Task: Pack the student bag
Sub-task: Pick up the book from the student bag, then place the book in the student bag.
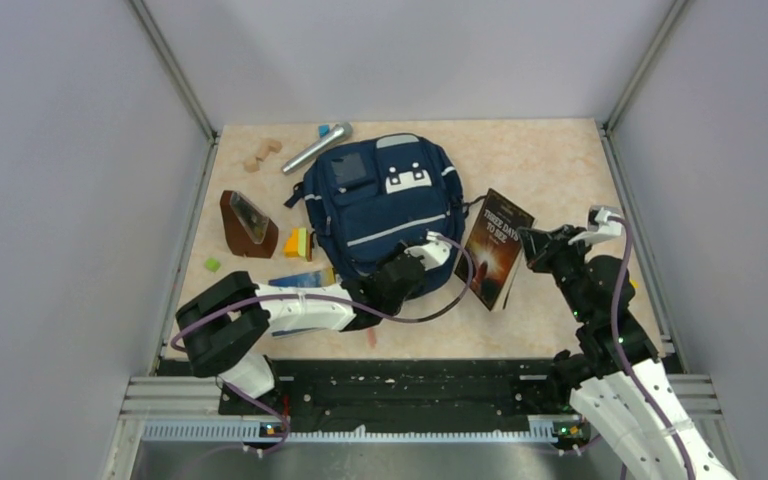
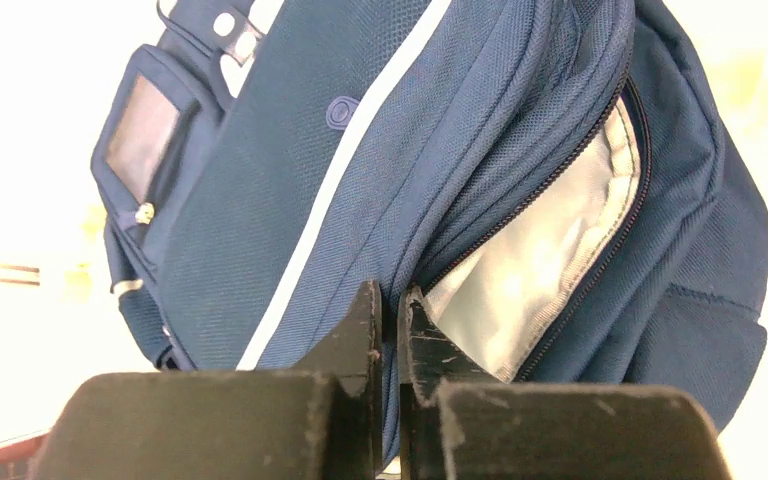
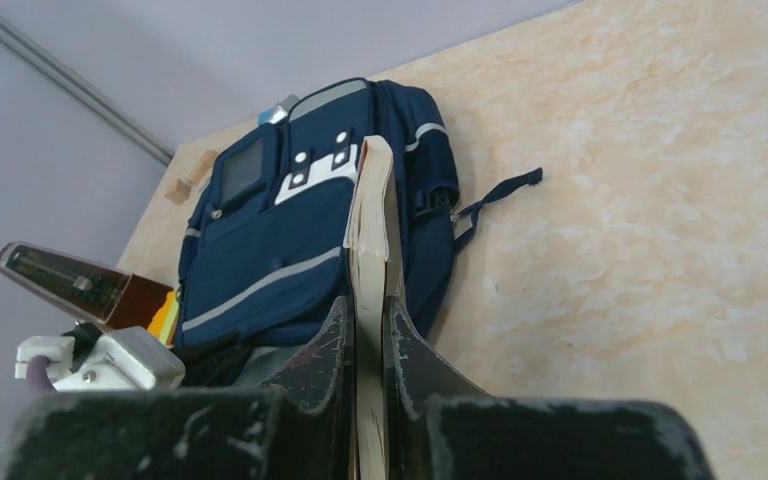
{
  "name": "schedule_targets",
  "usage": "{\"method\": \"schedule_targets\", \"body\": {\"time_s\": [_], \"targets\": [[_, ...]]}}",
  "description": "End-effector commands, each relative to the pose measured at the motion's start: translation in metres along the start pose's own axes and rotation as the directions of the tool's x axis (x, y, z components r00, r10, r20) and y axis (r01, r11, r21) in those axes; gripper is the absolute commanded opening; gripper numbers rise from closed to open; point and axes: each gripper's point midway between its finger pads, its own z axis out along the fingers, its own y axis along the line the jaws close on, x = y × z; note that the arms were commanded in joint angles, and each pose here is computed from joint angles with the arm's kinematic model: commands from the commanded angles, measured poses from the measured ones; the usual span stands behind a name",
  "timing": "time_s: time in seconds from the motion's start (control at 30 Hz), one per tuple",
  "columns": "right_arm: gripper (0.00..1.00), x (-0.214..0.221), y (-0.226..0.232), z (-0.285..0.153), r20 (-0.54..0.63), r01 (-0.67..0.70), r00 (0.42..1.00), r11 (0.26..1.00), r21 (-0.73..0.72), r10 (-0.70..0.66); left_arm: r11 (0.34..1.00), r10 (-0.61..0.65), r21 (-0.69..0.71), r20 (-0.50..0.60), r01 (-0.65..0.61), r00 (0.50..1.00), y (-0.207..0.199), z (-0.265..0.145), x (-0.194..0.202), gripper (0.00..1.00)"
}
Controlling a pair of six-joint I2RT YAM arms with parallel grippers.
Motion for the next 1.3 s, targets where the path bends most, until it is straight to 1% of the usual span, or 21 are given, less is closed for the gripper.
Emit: {"method": "schedule_targets", "body": {"time_s": [0.0,0.13,0.27,0.4,0.53,0.6,0.77,0.87,1.07,1.2,1.27], "targets": [[0.00,-0.008,0.021,-0.002,0.019,-0.110,0.993,0.989,-0.096,0.113,0.974,-0.062,-0.208,0.144,0.092,0.988,0.062,-0.009,-0.061,0.00],[0.00,0.017,0.023,0.000,-0.059,-0.228,0.973,0.968,-0.108,0.223,0.958,-0.063,-0.262,0.215,0.120,0.975,0.089,-0.017,-0.098,0.00],[0.00,0.036,0.030,0.002,-0.122,-0.392,0.918,0.911,-0.124,0.378,0.938,-0.099,-0.285,0.321,0.196,0.942,0.117,-0.030,-0.134,0.00],[0.00,0.035,0.042,0.003,-0.139,-0.531,0.847,0.829,-0.178,0.513,0.933,-0.125,-0.273,0.363,0.234,0.923,0.136,-0.031,-0.156,0.00],[0.00,0.029,0.046,0.005,-0.135,-0.593,0.805,0.785,-0.177,0.577,0.934,-0.127,-0.261,0.393,0.243,0.911,0.145,-0.034,-0.170,0.00],[0.00,0.024,0.050,0.005,-0.143,-0.635,0.772,0.749,-0.189,0.619,0.937,-0.128,-0.252,0.395,0.241,0.910,0.149,-0.034,-0.175,0.00],[0.00,0.007,0.066,0.003,-0.167,-0.704,0.708,0.667,-0.245,0.686,0.947,-0.154,-0.204,0.396,0.250,0.905,0.150,-0.031,-0.180,0.00],[0.00,-0.007,0.075,0.004,-0.167,-0.720,0.688,0.635,-0.281,0.706,0.947,-0.163,-0.193,0.398,0.256,0.903,0.152,-0.030,-0.180,0.00],[0.00,-0.019,0.079,0.015,-0.142,-0.724,0.678,0.621,-0.300,0.722,0.950,-0.196,-0.149,0.401,0.275,0.895,0.153,-0.029,-0.183,0.00],[0.00,-0.012,0.073,0.029,-0.127,-0.725,0.679,0.632,-0.274,0.723,0.948,-0.218,-0.130,0.406,0.292,0.888,0.156,-0.030,-0.185,0.00],[0.00,-0.005,0.069,0.036,-0.127,-0.738,0.666,0.624,-0.258,0.735,0.946,-0.231,-0.116,0.411,0.302,0.882,0.157,-0.031,-0.186,0.00]]}}
